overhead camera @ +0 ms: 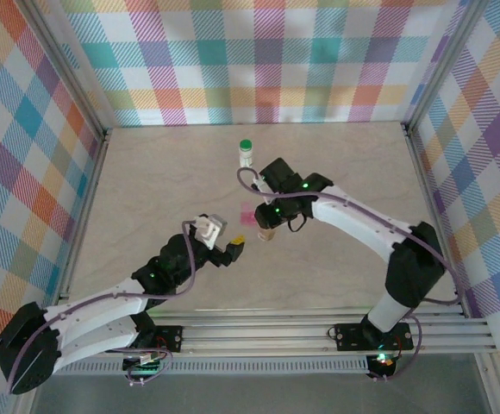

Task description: Sort the pills into containers

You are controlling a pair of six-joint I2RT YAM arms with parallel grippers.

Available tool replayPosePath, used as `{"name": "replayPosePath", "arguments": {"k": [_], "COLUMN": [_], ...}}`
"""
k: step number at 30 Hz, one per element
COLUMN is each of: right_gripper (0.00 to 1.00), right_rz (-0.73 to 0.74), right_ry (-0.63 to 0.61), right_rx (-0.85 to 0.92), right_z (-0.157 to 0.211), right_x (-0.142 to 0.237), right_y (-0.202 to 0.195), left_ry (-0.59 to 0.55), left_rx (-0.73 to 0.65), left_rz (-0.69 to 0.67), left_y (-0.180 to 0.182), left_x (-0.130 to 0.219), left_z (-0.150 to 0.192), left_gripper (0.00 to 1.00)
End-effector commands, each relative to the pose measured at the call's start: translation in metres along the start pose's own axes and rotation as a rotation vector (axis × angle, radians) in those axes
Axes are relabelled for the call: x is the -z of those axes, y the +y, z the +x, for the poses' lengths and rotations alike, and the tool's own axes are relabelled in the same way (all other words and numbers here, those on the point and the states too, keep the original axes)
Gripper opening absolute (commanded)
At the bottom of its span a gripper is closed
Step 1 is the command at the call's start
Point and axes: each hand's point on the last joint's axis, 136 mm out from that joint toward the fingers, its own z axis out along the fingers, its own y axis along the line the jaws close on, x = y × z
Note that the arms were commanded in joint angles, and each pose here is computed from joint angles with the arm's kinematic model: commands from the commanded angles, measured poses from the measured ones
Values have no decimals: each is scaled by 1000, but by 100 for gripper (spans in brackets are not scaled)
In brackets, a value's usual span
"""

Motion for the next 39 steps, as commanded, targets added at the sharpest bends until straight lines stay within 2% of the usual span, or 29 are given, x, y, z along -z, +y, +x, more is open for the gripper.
{"name": "replayPosePath", "arguments": {"k": [1,7,13,15,24,32,39], "right_gripper": [24,25,25,25,25,25,26], "right_rz": [-122,-203,-271,-301,-369,-424,-419], "right_ry": [-48,-123,-218,-243,-273,-288,-288], "right_rx": [71,100,82,79,66,32,23], "right_z": [-10,-25,-46,-50,-49,-53,-52], "right_x": [39,70,100,107,115,121,121], "right_y": [13,26,41,47,57,66,64], "left_ry": [-192,-229,-230,-243,-319,-301,-287], "left_rx": [-74,-61,-166,-178,-121,-118,-126], "left_rz": [89,159,366,398,411,449,475], "left_y": [-9,1,-31,-37,-37,-43,-47], "left_x": [-4,-25,-36,-38,-43,-44,-43], "left_z": [-38,-53,-49,-51,-80,-79,-81], "left_gripper": [91,90,87,86,83,81,72]}}
